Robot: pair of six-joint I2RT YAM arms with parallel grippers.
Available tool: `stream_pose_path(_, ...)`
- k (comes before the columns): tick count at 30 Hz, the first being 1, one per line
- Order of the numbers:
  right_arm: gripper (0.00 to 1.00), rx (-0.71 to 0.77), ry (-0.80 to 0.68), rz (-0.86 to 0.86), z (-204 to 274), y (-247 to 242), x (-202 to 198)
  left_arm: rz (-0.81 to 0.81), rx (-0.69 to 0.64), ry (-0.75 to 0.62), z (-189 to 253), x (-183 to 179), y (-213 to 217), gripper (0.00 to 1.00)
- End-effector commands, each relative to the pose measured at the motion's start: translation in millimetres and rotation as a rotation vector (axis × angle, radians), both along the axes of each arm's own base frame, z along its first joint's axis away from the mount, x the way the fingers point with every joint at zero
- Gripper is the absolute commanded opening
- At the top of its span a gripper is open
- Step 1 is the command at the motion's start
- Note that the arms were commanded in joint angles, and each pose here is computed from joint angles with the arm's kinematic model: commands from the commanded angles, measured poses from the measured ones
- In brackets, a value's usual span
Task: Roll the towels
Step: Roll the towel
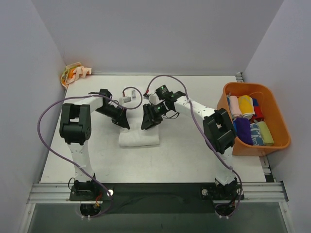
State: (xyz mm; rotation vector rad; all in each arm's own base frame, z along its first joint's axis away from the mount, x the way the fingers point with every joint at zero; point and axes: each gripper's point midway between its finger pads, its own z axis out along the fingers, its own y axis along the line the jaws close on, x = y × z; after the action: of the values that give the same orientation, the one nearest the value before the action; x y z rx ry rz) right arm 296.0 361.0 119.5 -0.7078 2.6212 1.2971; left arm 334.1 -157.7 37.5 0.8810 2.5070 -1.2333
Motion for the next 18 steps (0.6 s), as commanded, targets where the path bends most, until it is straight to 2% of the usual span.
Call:
stream_pose_path(1, 0.33, -0.081, 0.105, -0.072, -53, -4, 0, 0.019, 0.037, -0.036, -12, 18, 11, 0.2)
stream_pose_path(3, 0.33, -0.151, 0.152, -0.082, -91, -13, -4, 0.002, 0.03, -0.04, -12, 13, 17, 0.26)
stream_pose_path(4, 0.33, -0.216, 0.135, -0.11, -108, -21, 0, -0.003, 0.028, -0.044, -11, 11, 20, 0.34)
stream_pose_path(5, 0.33, -0.254, 0.164, -0.114, -128, -27, -3, 0.002, 0.032, -0.049, -8, 10, 27, 0.37)
stream_pose_path(7, 0.32, -0.3, 0.176, -0.124, -145, -35, -4, -0.012, 0.041, -0.076, -7, 5, 40, 0.41)
stream_pose_path(11, 0.31, -0.313, 0.198, -0.128, -152, -41, -7, 0.041, 0.113, -0.175, 5, 6, 96, 0.47)
stream_pose_path(13, 0.31, -0.306, 0.201, -0.129, -150, -40, -7, 0.024, 0.12, -0.266, 17, 6, 110, 0.48)
stream_pose_path(15, 0.31, -0.301, 0.203, -0.124, -147, -38, -8, -0.007, 0.13, -0.42, 42, 5, 114, 0.54)
stream_pose_path(18, 0.31, -0.314, 0.189, -0.116, -146, -36, -10, -0.094, 0.18, -0.612, 69, -3, 99, 0.62)
